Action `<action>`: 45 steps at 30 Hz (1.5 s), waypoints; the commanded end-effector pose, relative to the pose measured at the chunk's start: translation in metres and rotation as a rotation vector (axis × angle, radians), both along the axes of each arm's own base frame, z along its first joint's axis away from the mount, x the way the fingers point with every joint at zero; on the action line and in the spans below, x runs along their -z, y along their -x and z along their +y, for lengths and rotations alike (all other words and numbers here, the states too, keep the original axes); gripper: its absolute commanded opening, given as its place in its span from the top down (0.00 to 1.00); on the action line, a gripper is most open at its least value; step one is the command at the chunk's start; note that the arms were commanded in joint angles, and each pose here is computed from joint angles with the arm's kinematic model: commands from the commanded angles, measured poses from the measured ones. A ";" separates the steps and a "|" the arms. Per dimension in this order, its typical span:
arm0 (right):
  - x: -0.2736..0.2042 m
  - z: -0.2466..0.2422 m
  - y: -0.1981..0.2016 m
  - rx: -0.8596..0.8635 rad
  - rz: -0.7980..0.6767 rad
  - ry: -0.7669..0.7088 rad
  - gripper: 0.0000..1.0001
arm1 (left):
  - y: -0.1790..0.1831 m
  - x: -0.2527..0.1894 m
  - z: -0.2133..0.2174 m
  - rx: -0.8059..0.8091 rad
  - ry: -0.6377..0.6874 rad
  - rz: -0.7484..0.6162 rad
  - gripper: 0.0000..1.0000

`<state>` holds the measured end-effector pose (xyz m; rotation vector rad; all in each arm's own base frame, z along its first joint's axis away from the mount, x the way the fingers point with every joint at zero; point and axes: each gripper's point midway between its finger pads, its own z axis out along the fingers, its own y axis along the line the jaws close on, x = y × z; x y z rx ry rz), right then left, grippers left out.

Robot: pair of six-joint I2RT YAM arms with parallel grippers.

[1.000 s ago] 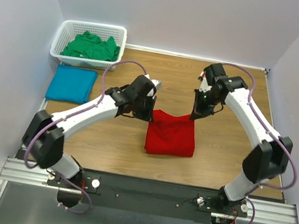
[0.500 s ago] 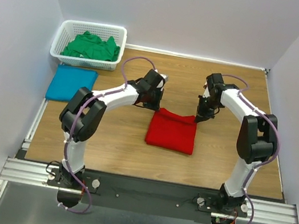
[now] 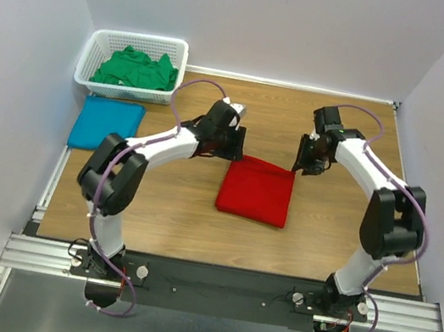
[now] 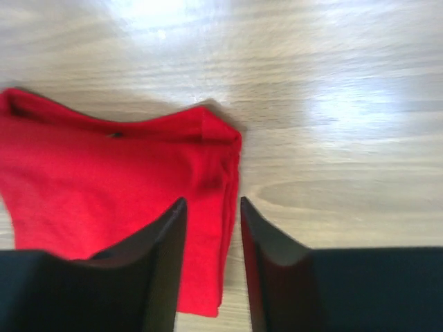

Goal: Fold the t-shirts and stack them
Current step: Fold the tshirt

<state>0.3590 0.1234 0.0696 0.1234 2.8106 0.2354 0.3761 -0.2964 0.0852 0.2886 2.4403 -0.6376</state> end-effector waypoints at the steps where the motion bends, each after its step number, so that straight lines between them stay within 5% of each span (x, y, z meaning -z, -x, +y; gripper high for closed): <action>1: -0.045 -0.020 -0.013 0.089 -0.195 0.049 0.54 | -0.002 -0.052 0.008 -0.036 0.048 -0.179 0.39; 7: -0.070 0.010 0.007 0.022 -0.348 -0.187 0.50 | 0.033 -0.074 0.011 0.005 0.123 -0.278 0.42; 11: -0.087 0.066 0.017 -0.177 -0.445 -0.551 0.51 | 0.052 -0.060 -0.011 0.103 0.214 -0.247 0.66; 20: -0.049 0.069 -0.008 -0.126 -0.457 -0.842 0.52 | 0.009 -0.016 -0.045 0.133 0.293 -0.190 0.83; 27: 0.011 0.035 -0.036 0.017 -0.407 -0.871 0.54 | -0.040 0.022 -0.039 0.059 0.312 -0.127 0.84; 34: 0.021 0.007 -0.051 0.095 -0.437 -0.870 0.54 | -0.051 0.039 -0.029 0.025 0.356 -0.078 0.84; 40: -0.031 0.012 -0.043 0.054 -0.505 -0.925 0.46 | -0.044 -0.019 -0.014 -0.014 0.392 -0.190 0.73; 45: -0.058 0.026 0.004 -0.002 -0.451 -1.030 0.40 | -0.010 -0.068 -0.005 -0.017 0.458 -0.231 0.62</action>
